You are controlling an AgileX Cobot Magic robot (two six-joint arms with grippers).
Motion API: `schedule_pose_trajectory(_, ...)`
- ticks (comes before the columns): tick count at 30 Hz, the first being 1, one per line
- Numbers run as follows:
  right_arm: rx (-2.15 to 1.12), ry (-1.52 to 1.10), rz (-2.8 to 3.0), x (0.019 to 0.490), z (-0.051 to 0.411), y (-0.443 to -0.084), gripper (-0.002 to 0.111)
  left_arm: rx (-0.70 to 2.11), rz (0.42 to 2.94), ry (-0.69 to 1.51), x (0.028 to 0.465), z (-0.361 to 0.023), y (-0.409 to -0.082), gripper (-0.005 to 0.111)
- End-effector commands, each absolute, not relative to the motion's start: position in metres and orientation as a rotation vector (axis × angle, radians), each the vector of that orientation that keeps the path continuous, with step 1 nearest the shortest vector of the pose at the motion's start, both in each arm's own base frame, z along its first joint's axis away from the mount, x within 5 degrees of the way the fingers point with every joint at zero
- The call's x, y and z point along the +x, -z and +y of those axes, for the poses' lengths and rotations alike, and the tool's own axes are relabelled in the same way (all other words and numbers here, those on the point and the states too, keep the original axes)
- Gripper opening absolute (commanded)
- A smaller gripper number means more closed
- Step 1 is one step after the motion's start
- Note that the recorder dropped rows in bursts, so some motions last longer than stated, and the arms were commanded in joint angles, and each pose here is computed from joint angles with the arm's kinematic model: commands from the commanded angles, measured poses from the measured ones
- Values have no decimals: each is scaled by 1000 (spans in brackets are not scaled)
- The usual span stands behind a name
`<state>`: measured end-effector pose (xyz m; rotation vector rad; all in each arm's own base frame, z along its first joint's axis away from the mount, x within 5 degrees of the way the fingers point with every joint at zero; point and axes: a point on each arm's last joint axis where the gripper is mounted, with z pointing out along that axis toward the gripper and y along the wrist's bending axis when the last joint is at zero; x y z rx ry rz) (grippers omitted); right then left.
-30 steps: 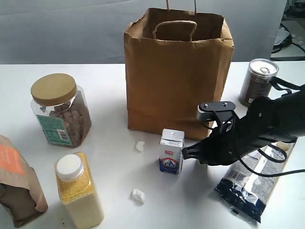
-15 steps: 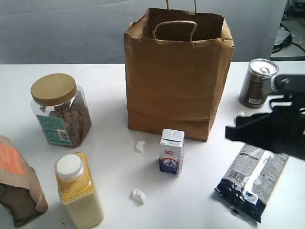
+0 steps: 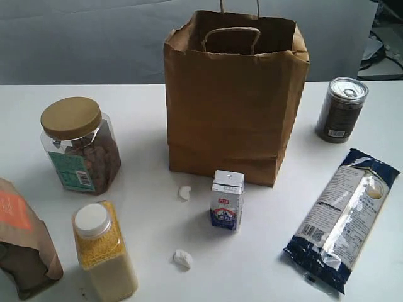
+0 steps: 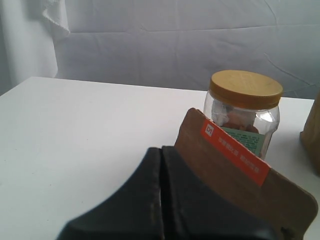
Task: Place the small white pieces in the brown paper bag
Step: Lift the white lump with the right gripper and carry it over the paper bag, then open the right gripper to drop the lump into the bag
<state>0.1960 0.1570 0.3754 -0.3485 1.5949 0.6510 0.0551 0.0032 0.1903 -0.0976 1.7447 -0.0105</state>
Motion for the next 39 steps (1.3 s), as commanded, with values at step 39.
schedule_pose_trajectory(39,-561,-645,2136,154,142,-289,0,-102,1740,26,55,3,-190,0)
